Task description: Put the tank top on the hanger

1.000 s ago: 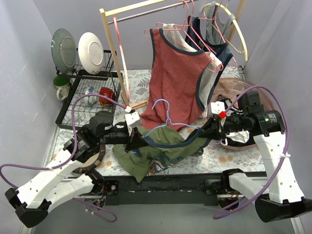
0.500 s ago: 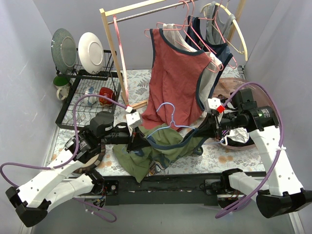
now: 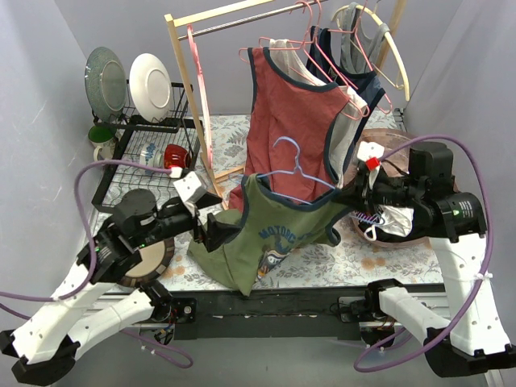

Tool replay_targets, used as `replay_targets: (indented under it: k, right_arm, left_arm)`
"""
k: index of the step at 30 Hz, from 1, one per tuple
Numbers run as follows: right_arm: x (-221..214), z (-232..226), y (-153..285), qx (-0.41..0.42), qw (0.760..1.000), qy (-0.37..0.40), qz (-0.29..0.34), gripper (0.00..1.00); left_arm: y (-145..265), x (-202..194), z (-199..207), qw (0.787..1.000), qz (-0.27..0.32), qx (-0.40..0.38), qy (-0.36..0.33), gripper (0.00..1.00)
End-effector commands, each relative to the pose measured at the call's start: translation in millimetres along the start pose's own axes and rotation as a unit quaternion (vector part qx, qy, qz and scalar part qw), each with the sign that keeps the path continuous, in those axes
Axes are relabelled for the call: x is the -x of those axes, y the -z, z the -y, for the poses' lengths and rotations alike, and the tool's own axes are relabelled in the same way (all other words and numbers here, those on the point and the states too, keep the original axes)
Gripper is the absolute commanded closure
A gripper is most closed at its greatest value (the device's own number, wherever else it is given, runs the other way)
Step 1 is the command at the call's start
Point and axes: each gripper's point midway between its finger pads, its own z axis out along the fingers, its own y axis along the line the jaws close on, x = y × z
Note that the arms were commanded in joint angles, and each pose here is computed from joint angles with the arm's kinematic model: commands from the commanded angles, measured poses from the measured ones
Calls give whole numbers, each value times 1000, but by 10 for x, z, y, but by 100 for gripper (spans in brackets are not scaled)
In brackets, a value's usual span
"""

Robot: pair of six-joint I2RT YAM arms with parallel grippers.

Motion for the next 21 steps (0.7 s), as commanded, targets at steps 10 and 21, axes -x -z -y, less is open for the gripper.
replay_targets:
  k: [10, 21]
  right_arm:
    - [1354, 1074, 77, -158, 976, -10, 150, 99]
    - [1940, 1782, -228, -195, 957, -46, 211, 99]
  left_arm:
    - [534, 238, -76, 996, 50, 74, 7, 4]
    - [541, 171, -97, 995, 48, 81, 20, 3]
